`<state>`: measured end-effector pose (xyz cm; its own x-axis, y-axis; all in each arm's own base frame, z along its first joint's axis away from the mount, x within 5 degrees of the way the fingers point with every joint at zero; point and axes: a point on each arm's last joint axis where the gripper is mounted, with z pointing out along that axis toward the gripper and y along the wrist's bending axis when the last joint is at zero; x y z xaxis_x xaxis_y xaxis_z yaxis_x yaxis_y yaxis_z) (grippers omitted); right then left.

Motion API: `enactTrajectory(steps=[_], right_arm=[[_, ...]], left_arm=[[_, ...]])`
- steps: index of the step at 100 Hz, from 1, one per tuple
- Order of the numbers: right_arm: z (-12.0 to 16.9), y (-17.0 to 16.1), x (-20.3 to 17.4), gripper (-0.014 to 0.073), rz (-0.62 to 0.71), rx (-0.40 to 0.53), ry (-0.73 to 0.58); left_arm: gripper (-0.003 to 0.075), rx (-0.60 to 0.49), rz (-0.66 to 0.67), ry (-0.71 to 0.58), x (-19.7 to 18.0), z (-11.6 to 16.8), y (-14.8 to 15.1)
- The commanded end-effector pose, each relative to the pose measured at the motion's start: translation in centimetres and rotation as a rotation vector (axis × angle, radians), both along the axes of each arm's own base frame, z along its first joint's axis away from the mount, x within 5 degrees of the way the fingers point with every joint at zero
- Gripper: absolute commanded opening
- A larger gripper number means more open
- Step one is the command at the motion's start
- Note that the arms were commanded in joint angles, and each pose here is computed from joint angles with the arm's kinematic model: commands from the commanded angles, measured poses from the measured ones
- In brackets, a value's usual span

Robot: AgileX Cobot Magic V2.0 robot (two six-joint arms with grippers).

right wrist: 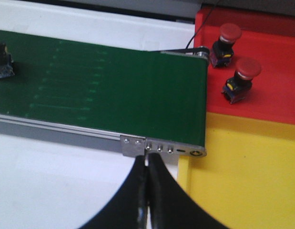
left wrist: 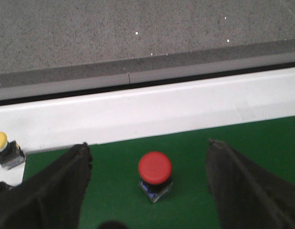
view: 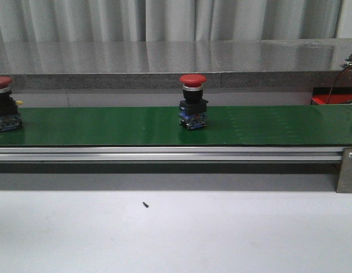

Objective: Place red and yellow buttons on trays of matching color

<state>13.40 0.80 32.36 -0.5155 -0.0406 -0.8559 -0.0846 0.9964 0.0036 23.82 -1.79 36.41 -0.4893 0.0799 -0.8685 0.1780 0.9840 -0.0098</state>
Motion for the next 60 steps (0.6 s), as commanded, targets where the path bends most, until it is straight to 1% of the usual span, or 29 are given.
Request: enactTrajectory(steps=[1,9,13,14,25,27,45,60], right_arm=[[1.7,-0.1,0.4,-0.0069,-0.009,-0.005,-0.133],[1.7,-0.1,0.4,-0.0069,-0.009,-0.005,-0.132],[1.7,-0.1,0.4,-0.0069,-0.009,-0.005,-0.131],[1.7,-0.1,0.4,-0.0069,-0.009,-0.005,-0.131],[1.7,-0.1,0.4,-0.0069,-0.009,-0.005,-0.131],[1.7,-0.1,0.4,-0.0069,-0.009,-0.005,-0.131],[1.7,-0.1,0.4,-0.0069,-0.009,-0.005,-0.131],[1.7,0.0,0.4,-0.0069,-0.009,0.008,-0.133]], left_arm=[[0.0335,-0.015,0.017,-0.106,-1.5,0.8,0.0],[0.0227,-0.015,0.028,-0.114,-2.9,-0.6,0.1],[0.0158,-0.019,0.038,-0.132,-3.6,-1.2,0.2],[0.0158,-0.019,0.038,-0.130,-3.7,-1.3,0.2],[-0.0006,-0.033,0.062,-0.172,-5.6,-2.8,0.4],[-0.0022,-0.037,0.064,-0.179,-5.9,-2.9,0.5],[-0.0020,-0.046,0.068,-0.191,-8.4,-4.6,0.5],[-0.0020,-0.046,0.068,-0.195,-8.9,-4.9,0.5]])
